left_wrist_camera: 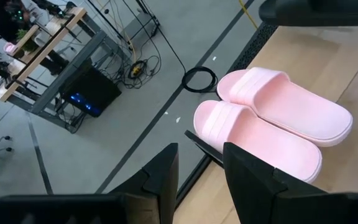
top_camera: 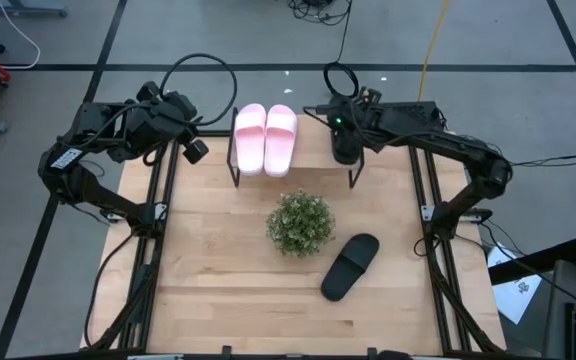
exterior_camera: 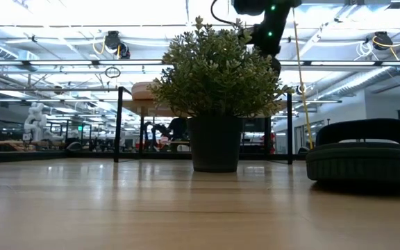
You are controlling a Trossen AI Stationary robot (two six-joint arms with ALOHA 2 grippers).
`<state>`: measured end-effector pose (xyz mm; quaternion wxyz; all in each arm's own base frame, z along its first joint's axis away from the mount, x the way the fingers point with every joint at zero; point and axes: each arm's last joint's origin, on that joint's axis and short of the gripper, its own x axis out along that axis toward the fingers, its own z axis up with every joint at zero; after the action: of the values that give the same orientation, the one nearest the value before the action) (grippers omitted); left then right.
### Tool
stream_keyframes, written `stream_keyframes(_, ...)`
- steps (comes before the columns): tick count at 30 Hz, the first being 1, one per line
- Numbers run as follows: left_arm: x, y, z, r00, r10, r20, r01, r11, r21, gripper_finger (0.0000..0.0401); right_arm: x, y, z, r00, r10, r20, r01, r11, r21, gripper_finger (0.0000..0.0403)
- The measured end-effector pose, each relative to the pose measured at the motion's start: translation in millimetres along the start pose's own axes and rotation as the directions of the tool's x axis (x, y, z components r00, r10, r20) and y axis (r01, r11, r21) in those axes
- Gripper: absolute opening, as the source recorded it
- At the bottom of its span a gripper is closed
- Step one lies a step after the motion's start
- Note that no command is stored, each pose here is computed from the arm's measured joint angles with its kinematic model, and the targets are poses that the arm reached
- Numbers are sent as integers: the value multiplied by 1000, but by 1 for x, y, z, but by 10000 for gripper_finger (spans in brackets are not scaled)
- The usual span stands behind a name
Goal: Pick and place slides into the shelf
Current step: Put the top black slide on the shelf
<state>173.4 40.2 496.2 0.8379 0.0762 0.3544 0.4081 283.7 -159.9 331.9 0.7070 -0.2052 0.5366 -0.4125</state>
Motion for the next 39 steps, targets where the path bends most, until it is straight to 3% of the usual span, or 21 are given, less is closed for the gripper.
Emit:
stream_keyframes(6, 0, 0, 0, 1000, 0, 0, 0, 1000, 2, 134, 2, 1, 7, 998, 29, 63, -29, 1000, 5, 0)
stream_keyframes(24, 0, 0, 0, 1000, -1, 0, 1, 1000, 1, 134, 29, 23, 11, 998, 57, -24, -59, 994, -88, 0)
stream_keyframes(29, 0, 0, 0, 1000, -1, 0, 1, 1000, 2, 134, 29, 23, 9, 998, 11, -61, -18, 993, -113, 0)
stream_keyframes(39, 0, 0, 0, 1000, -1, 0, 1, 1000, 2, 134, 29, 23, 5, 996, 17, -88, -29, 991, -131, 0)
